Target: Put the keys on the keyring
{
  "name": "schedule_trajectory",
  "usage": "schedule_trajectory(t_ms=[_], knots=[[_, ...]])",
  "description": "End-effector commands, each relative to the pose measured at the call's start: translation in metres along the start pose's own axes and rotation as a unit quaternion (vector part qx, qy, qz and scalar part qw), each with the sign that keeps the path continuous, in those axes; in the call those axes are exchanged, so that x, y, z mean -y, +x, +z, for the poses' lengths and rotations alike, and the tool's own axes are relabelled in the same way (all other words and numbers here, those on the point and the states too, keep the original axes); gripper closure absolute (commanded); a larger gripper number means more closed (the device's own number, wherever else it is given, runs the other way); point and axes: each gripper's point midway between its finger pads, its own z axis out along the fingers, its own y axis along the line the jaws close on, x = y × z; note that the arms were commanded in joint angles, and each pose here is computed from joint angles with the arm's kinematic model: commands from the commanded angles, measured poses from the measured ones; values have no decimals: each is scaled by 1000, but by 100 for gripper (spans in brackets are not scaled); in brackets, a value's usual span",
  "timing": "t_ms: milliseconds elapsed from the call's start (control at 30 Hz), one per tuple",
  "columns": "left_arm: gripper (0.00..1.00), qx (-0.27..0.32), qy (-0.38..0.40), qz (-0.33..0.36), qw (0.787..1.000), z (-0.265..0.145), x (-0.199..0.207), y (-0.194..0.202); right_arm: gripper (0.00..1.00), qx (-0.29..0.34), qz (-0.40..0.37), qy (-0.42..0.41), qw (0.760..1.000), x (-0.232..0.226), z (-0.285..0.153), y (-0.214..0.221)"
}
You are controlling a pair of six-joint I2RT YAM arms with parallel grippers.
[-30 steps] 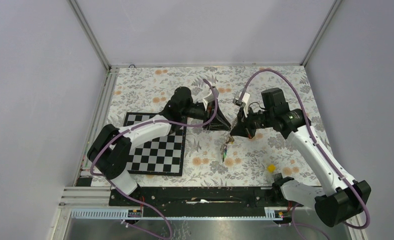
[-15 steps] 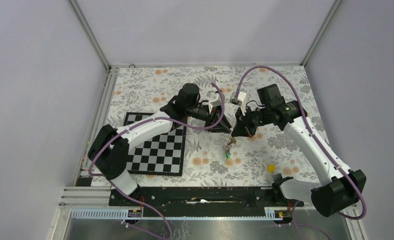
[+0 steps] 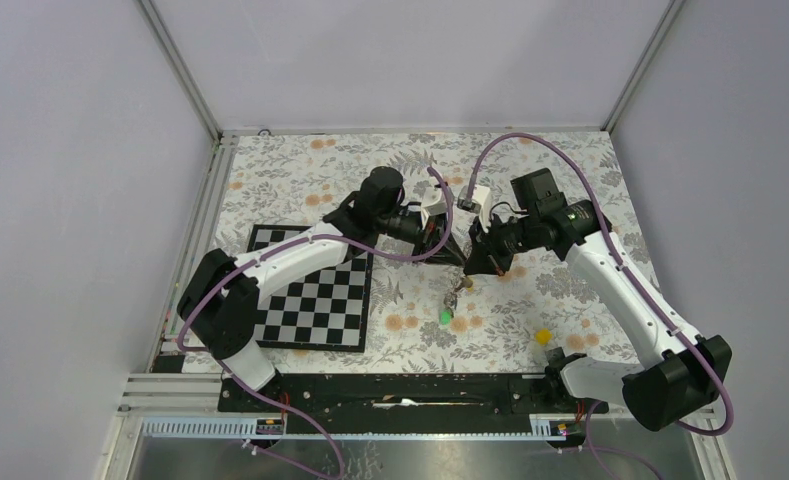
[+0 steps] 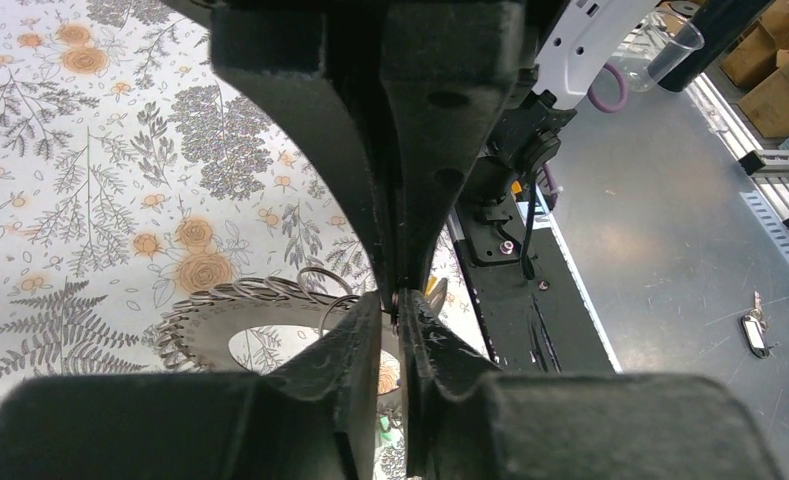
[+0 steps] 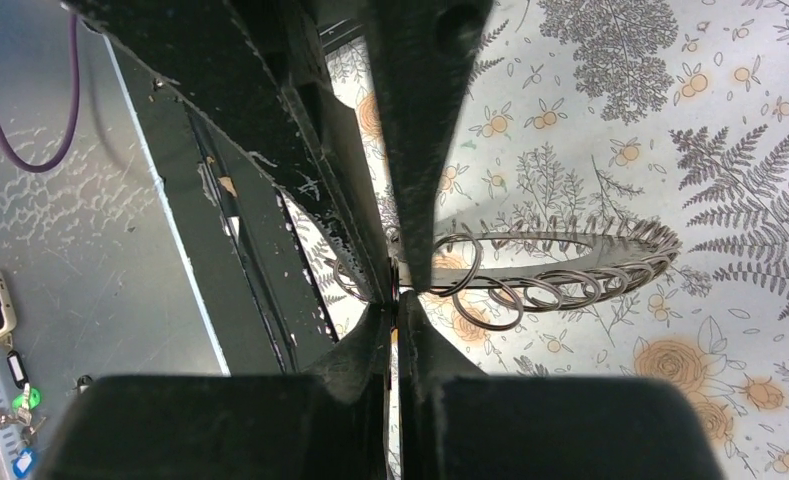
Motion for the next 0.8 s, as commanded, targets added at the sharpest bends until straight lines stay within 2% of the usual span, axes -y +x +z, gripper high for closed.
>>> schedule_trajectory(t_ms=[0, 67, 167, 300, 500, 767], knots=[[89, 12, -1, 33, 999, 4, -3, -16, 100, 25, -27, -11, 999, -9, -5, -19], [100, 11, 3, 30, 999, 4, -2, -15, 100, 26, -28, -10, 999, -9, -5, -19], [100, 12, 1, 25, 1000, 3, 0, -15, 100, 38, -37, 2, 999, -7, -8, -22], [100, 45, -4, 5, 999, -3, 3, -25, 89, 64, -55, 33, 996, -3, -12, -27], [100, 106, 3, -33, 994, -13, 8, -42, 79, 108, -60, 30, 992, -9, -20, -34], [100, 143, 17, -53, 988, -18, 14, -51, 69, 126, -62, 25, 990, -12, -23, -33]])
